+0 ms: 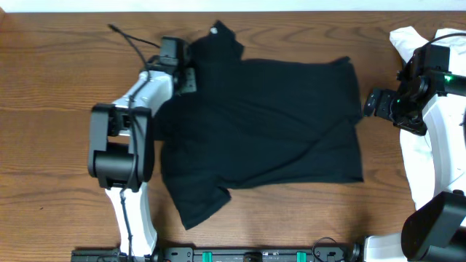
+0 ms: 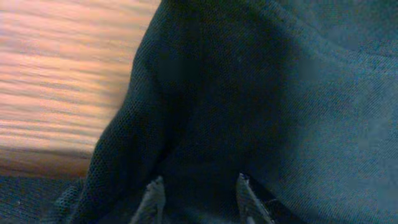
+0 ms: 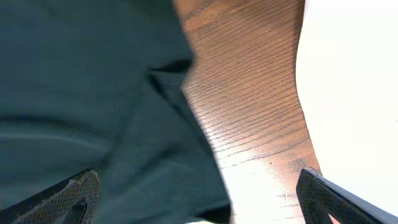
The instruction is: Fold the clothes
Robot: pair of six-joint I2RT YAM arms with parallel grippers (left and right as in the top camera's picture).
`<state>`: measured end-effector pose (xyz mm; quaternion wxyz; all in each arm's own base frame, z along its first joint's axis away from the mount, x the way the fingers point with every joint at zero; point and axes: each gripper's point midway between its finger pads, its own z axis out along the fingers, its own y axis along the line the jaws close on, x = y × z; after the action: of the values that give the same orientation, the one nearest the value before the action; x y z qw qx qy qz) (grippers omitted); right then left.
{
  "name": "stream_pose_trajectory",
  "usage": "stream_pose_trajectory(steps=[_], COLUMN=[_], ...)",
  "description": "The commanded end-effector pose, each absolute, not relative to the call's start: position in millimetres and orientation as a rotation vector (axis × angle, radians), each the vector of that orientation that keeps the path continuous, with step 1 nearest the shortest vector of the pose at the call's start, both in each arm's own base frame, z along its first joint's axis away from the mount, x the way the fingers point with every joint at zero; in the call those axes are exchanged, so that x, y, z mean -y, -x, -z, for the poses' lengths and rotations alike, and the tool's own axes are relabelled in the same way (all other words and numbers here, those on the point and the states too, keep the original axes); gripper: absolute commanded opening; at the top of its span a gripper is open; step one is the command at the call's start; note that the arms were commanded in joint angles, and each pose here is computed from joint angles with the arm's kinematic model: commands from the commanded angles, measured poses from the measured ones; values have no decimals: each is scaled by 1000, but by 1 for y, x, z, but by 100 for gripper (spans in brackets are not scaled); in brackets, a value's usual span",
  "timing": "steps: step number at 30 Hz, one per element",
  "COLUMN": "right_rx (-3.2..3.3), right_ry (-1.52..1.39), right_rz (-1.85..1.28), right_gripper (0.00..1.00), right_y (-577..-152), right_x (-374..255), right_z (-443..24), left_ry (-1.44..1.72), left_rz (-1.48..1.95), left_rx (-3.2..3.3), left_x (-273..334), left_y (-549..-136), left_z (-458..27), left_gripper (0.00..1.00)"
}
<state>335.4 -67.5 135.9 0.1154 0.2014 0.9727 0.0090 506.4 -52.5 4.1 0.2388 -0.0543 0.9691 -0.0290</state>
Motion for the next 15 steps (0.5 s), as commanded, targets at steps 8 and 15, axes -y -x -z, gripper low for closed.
stream_pose_trajectory(steps=[8,15], right_rx=[-2846,-2846], right_ry=[-605,-605], right_rz=[-9,-9], right_gripper=[99,99], right_y=[-335,-335], right_x=[72,72], right_z=[-136,-136], left_ry=[124,363], left_rz=[133,287], left_rx=[-2574,-2457], left_x=[57,68], left_y=[-534,-511], left_z=[-61,-175], left_gripper=[74,81])
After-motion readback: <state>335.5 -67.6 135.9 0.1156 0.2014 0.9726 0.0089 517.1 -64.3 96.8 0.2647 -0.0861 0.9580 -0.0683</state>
